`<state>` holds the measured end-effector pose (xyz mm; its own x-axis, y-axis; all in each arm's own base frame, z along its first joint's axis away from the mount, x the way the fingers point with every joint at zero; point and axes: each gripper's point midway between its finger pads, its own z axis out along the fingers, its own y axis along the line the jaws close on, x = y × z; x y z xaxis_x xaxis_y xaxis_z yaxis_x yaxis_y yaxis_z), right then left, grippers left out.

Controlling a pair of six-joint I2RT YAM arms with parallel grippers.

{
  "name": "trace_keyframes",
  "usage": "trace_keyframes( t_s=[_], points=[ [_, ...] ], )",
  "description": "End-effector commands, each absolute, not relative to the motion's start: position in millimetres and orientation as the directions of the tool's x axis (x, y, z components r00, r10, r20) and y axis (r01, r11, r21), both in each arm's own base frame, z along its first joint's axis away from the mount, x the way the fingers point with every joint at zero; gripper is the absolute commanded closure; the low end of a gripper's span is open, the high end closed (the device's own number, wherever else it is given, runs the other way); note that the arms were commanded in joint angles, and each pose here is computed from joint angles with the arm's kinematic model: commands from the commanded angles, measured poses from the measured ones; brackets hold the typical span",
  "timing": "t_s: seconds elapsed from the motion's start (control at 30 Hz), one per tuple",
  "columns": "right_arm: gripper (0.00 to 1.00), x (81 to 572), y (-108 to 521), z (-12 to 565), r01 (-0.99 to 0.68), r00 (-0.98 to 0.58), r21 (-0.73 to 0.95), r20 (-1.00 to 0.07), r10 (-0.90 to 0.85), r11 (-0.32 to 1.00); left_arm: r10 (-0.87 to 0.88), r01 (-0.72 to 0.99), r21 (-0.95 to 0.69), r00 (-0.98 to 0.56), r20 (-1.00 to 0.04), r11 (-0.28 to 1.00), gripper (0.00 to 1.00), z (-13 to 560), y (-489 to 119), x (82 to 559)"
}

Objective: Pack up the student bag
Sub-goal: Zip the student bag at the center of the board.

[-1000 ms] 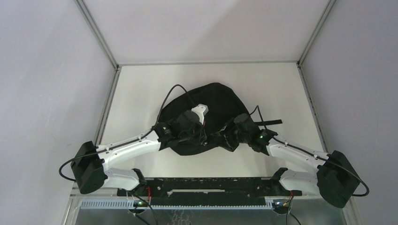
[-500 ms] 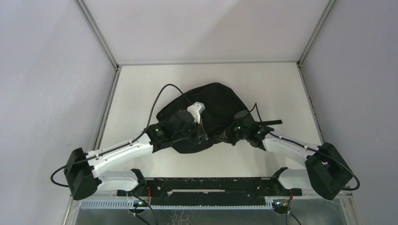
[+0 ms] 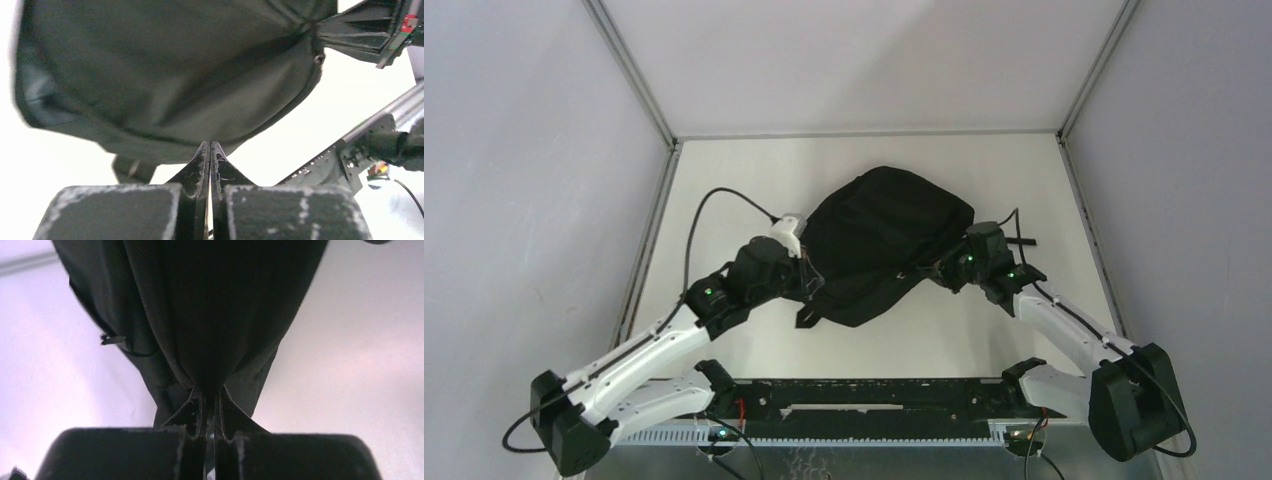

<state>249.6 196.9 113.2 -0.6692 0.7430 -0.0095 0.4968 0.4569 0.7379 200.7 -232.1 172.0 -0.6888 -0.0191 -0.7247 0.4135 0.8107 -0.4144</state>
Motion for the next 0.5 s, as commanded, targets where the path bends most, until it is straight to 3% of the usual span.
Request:
trace_keyframes(
  t_s=[0.0, 0.17, 0.2, 0.27, 0.33, 0.4, 0.47],
  points=[
    [1.0, 265.4, 168.2, 114.2, 0.461, -0.635, 0.725, -0.133, 0.761, 0.512, -0.046, 0.371, -0.363, -0.642, -0.765, 0.855, 1.0, 180.8, -202.2, 204.3],
    [1.0, 264.3, 185.0, 118.3, 0.33, -0.747, 0.748, -0.166, 0.644, 0.576, -0.034, 0.369, -0.353, -0.649, -0.76, 0.86, 1.0, 176.7, -200.3, 203.4],
    [0.97, 261.6, 185.6, 117.6, 0.311, -0.769, 0.737, -0.177, 0.615, 0.6, -0.039, 0.347, -0.348, -0.658, -0.752, 0.871, 0.95, 172.7, -198.1, 204.1],
    [0.82, 258.3, 180.2, 116.8, 0.285, -0.785, 0.705, -0.216, 0.58, 0.649, -0.043, 0.308, -0.339, -0.682, -0.731, 0.889, 0.7, 163.1, -193.3, 203.9],
    [0.55, 254.4, 171.5, 118.4, 0.256, -0.784, 0.677, -0.271, 0.558, 0.69, -0.052, 0.277, -0.341, -0.704, -0.709, 0.898, 0.42, 154.3, -190.9, 202.5],
    [0.33, 251.5, 160.6, 122.7, 0.228, -0.77, 0.646, -0.338, 0.541, 0.728, -0.08, 0.227, -0.35, -0.728, -0.681, 0.909, 0.25, 143.9, -186.5, 200.9],
    [0.25, 249.0, 149.3, 130.2, 0.199, -0.751, 0.616, -0.404, 0.522, 0.763, -0.121, 0.179, -0.372, -0.745, -0.656, 0.911, 0.18, 135.4, -182.3, 200.6]
  ],
)
